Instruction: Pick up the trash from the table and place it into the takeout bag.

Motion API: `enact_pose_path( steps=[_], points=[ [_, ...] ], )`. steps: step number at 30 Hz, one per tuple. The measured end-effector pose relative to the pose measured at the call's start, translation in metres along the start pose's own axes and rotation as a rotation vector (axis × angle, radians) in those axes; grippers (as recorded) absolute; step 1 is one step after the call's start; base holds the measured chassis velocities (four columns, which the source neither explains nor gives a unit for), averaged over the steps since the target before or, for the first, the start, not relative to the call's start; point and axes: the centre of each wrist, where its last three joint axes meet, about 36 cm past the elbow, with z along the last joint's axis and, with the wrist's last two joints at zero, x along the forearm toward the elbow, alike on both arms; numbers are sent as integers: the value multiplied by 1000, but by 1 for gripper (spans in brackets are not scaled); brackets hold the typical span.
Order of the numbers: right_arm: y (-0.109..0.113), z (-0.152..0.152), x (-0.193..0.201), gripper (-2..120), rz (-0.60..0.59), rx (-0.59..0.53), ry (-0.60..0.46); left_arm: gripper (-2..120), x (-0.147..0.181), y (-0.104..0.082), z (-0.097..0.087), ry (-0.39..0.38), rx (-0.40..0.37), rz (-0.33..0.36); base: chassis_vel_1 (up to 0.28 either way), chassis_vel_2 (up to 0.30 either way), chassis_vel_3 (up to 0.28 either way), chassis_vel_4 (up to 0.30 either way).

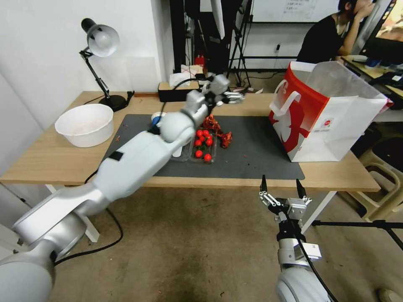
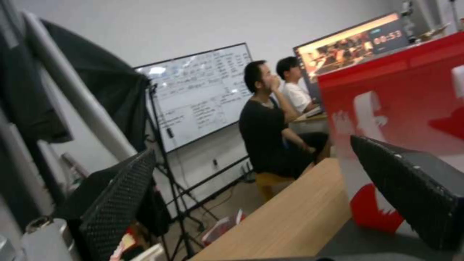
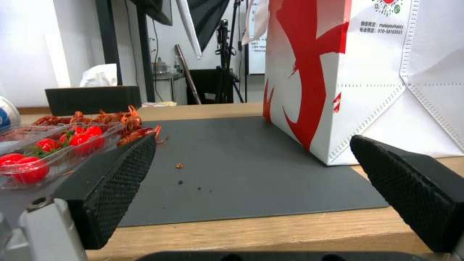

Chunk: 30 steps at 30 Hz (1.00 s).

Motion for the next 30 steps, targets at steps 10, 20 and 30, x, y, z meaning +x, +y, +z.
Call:
enact_pose_path(
  steps=[10,20,30],
  points=[
    [2,1,0,100,-8,-2,4,100,52,21,17,35,22,-75,0,0,0,0],
    [5,6,-1,100,-22,-1,12,100,152,47,35,115,30,-190,0,0,0,0],
    [6,11,0,100,-26,-1,19,100,228,47,38,147,35,-272,0,0,0,0]
  ],
)
